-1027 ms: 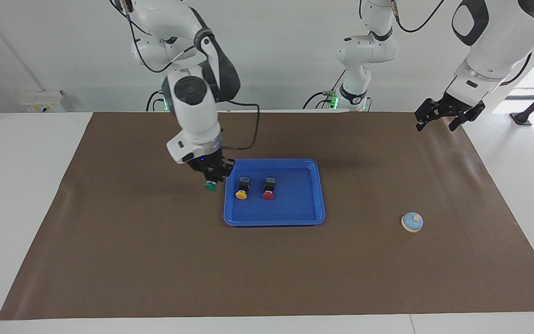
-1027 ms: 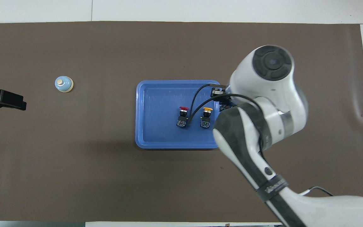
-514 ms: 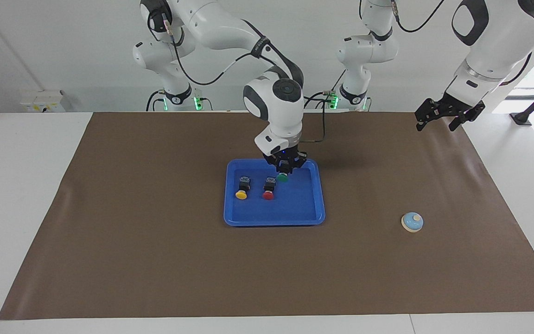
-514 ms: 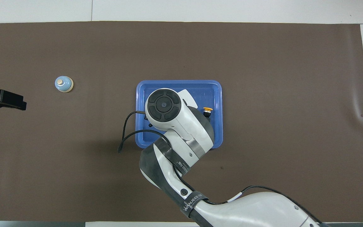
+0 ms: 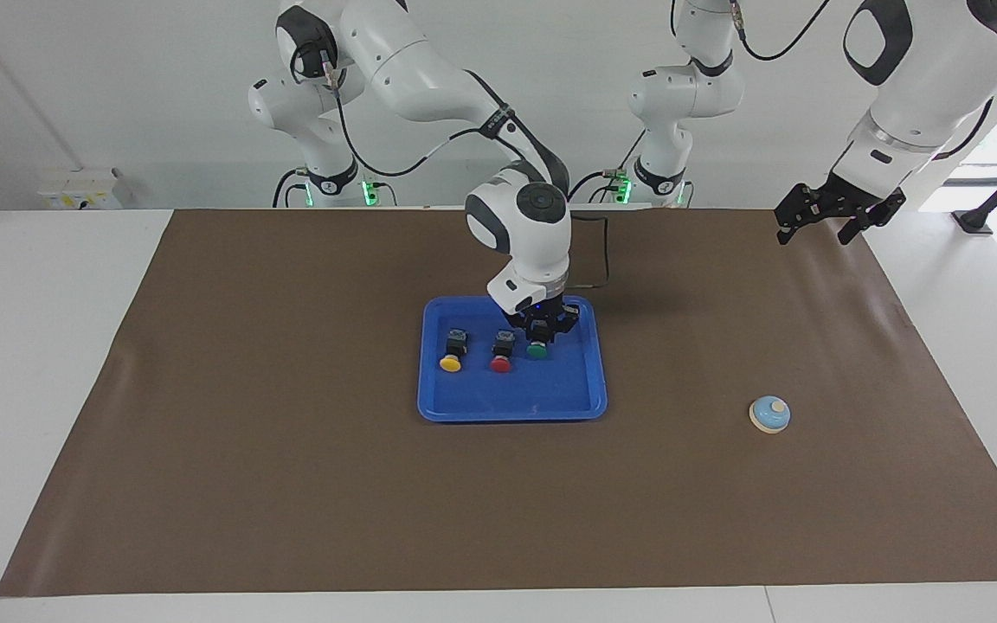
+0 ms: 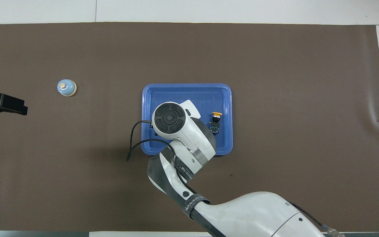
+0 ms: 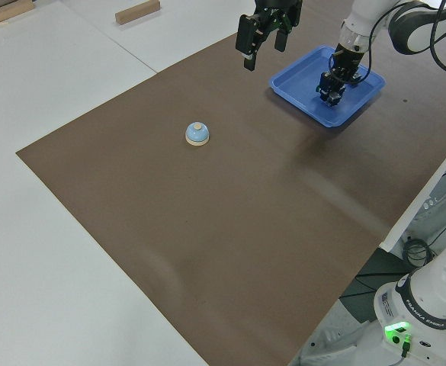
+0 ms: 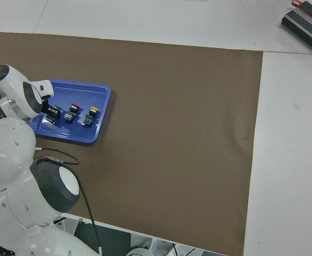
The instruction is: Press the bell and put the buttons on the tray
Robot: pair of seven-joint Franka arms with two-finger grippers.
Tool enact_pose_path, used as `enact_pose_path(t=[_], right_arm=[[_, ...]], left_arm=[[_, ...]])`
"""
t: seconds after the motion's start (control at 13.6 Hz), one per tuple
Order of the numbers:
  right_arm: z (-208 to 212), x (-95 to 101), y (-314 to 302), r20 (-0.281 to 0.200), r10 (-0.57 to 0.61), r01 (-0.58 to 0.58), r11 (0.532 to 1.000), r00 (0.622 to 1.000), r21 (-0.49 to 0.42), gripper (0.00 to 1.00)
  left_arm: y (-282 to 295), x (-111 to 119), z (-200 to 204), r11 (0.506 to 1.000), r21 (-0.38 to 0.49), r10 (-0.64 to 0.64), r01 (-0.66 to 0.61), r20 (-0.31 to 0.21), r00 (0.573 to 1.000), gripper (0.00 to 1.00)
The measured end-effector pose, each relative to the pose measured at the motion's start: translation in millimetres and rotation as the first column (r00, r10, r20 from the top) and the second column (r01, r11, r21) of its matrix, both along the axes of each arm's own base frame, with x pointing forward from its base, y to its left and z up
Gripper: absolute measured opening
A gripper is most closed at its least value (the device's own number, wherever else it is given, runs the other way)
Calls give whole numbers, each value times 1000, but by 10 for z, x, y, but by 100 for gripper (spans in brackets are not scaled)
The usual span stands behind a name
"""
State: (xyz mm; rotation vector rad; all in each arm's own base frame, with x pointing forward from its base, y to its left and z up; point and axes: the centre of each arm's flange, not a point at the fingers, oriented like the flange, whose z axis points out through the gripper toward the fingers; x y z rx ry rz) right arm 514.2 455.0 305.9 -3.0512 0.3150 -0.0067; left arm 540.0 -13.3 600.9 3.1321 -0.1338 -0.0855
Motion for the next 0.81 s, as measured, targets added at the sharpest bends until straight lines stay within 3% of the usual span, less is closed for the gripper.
enact_pose_path(t=[0.29,0.37,0.66,0.81], right_arm=[[-93,-118,64,4,5,-5,1000,1000,4,44],[-85,-119,63,3,-17,17,1000,1000,5,51],[127,-50,31,4,-168,168,986,986,14,98],[480,153,-212,13,-222,222,975,975,14,100]], left_arm=[[0,0,0,1000,0,0,0,0,1000,100],[0,0,0,1000,0,0,0,0,1000,100],[0,0,0,1000,0,0,0,0,1000,100],[0,0,0,1000,0,0,0,0,1000,100]])
